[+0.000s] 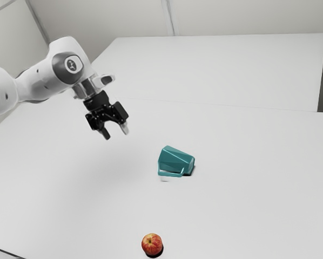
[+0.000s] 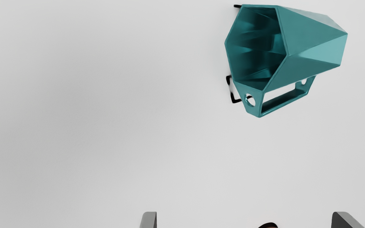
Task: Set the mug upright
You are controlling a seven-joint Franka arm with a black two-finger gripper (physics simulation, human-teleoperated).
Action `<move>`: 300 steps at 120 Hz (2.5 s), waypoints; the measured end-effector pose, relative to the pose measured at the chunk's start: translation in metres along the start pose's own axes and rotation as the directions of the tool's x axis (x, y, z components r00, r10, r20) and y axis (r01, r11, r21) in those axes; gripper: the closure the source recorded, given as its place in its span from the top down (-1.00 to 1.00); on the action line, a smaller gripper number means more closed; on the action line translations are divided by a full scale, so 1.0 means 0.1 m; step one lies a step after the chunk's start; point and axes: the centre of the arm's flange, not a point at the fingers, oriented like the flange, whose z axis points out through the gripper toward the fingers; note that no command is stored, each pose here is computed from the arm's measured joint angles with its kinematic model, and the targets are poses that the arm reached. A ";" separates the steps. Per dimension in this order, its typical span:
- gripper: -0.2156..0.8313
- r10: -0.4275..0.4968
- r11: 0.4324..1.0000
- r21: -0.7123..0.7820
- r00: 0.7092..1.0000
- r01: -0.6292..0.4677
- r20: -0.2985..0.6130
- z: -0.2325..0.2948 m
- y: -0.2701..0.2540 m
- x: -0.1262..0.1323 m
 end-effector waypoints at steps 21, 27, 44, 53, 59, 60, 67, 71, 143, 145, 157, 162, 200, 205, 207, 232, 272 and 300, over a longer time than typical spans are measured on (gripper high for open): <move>0.59 0.025 0.999 -0.034 0.996 -0.028 -0.081 0.34 0.09 0.17; 0.59 0.033 0.998 -0.044 0.994 -0.037 -0.101 0.43 0.14 0.23; 0.59 0.028 0.994 -0.100 0.988 -0.043 -0.149 0.69 0.18 0.39; 0.59 0.022 0.990 -0.136 0.985 -0.046 -0.173 0.80 0.20 0.46; 0.59 0.018 0.987 -0.152 0.983 -0.046 -0.181 0.89 0.18 0.50; 0.59 0.017 0.987 -0.155 0.983 -0.046 -0.182 0.90 0.18 0.50; 0.59 0.012 0.984 -0.172 0.982 -0.045 -0.189 1.00 0.15 0.54; 0.59 0.010 0.982 -0.182 0.981 -0.045 -0.193 1.04 0.14 0.55; 0.59 0.014 0.937 -0.335 0.966 -0.103 -0.258 1.52 0.07 0.54; 0.59 0.015 0.936 -0.337 0.966 -0.106 -0.260 1.52 0.07 0.54; 0.59 0.028 0.927 -0.353 0.963 -0.125 -0.268 1.56 0.11 0.54; 0.59 0.030 0.923 -0.362 0.962 -0.131 -0.271 1.58 0.12 0.53; 0.55 0.058 0.897 -0.406 0.957 -0.176 -0.286 1.66 0.17 0.49; 0.51 0.063 0.895 -0.406 0.955 -0.182 -0.288 1.66 0.18 0.49; 0.50 0.065 0.895 -0.407 0.955 -0.184 -0.289 1.66 0.18 0.49; 0.17 0.084 0.889 -0.410 0.951 -0.206 -0.297 1.69 0.20 0.48; -0.29 0.088 0.881 -0.420 0.947 -0.220 -0.310 1.71 0.19 0.46; -0.57 0.097 0.877 -0.420 0.942 -0.234 -0.322 1.68 0.22 0.46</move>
